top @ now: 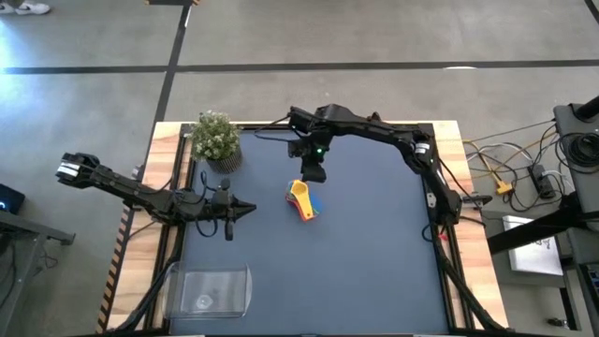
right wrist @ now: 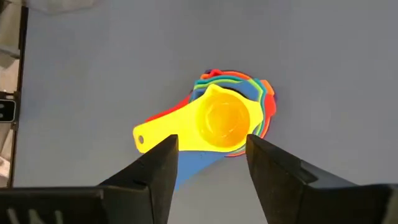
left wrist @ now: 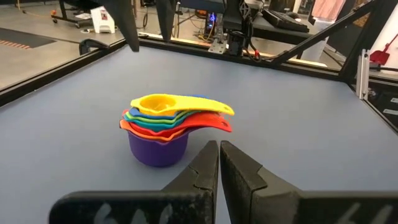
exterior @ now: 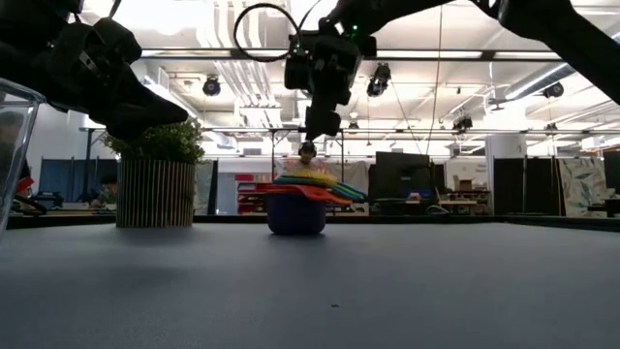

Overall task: Nest measuring cups in basket
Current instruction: Put the stacked measuring cups into the transparent bin

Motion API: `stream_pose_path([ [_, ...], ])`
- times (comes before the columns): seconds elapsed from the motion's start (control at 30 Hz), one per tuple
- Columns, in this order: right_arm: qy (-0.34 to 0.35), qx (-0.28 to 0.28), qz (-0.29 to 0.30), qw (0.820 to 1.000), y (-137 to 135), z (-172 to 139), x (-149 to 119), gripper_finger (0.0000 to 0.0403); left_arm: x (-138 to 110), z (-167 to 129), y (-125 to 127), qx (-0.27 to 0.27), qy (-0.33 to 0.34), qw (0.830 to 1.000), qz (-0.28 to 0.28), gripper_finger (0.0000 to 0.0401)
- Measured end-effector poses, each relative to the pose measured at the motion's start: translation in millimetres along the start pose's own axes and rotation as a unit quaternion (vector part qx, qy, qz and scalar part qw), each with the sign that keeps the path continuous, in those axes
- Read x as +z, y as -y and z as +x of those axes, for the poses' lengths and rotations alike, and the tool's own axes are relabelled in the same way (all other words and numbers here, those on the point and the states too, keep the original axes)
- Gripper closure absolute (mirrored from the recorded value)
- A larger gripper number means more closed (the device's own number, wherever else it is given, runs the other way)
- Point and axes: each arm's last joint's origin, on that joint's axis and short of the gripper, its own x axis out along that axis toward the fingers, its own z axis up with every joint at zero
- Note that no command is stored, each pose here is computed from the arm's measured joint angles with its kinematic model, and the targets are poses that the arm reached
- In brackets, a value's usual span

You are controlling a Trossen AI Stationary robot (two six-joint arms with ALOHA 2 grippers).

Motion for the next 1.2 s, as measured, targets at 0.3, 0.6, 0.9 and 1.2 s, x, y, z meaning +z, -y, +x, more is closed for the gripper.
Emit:
stream_pose_path([
  [0.3, -0.021, 0.016, -0.017, 0.999, -27, 13, -5, 0.0225, -1, 0, 0, 0.0, -0.003, 1.0, -0.007, 0.0401],
  [0.6, 0.021, -0.085, -0.024, 0.996, -64, 29, -41, 0.0225, -3, 1, 0, -0.001, -0.015, 1.0, -0.016, 0.0401],
  [0.9, 0.221, -0.102, 0.017, 0.97, -79, 21, -94, 0.0225, -3, 3, 1, -0.001, -0.006, 1.0, -0.017, 0.0401],
  [1.2, 0.21, -0.094, 0.034, 0.973, -78, 35, -113, 0.0154, 1, 3, 1, 0.005, 0.012, 1.0, 0.001, 0.0401],
])
